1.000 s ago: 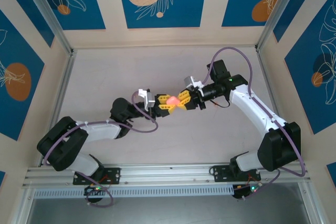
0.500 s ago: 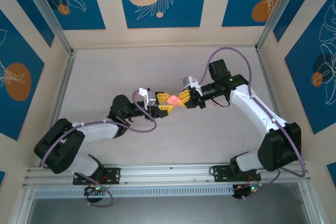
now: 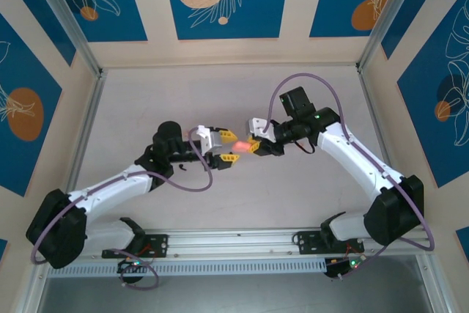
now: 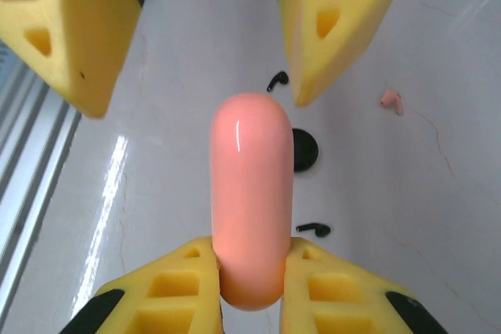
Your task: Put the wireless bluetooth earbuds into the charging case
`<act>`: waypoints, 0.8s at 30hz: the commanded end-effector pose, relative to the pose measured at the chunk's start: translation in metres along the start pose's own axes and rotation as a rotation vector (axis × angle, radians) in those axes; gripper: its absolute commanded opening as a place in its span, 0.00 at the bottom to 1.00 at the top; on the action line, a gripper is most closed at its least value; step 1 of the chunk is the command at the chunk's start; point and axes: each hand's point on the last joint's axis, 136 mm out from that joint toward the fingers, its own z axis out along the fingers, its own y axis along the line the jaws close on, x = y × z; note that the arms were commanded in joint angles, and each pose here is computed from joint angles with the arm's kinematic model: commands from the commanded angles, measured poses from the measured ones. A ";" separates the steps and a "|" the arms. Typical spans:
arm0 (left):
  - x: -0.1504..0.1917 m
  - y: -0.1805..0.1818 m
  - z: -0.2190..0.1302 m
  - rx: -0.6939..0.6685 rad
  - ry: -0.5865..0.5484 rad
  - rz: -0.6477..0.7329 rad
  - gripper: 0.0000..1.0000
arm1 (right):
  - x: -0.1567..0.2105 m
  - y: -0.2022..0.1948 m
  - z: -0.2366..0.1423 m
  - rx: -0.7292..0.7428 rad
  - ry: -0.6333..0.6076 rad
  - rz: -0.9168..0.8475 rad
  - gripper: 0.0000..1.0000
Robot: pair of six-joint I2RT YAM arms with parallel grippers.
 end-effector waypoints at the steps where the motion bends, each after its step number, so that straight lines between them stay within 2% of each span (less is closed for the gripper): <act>1: 0.014 -0.010 -0.006 0.054 0.117 0.043 0.55 | -0.006 0.003 -0.009 0.032 0.062 -0.090 0.08; 10: 0.024 -0.015 -0.010 0.088 0.204 0.061 0.54 | -0.021 0.011 -0.006 0.037 0.060 -0.168 0.08; 20: 0.022 -0.014 -0.008 0.089 0.188 0.057 0.49 | -0.028 0.016 -0.002 0.018 0.055 -0.193 0.08; 24: 0.021 -0.014 -0.008 0.091 0.183 0.051 0.44 | -0.029 0.016 -0.002 0.018 0.055 -0.200 0.08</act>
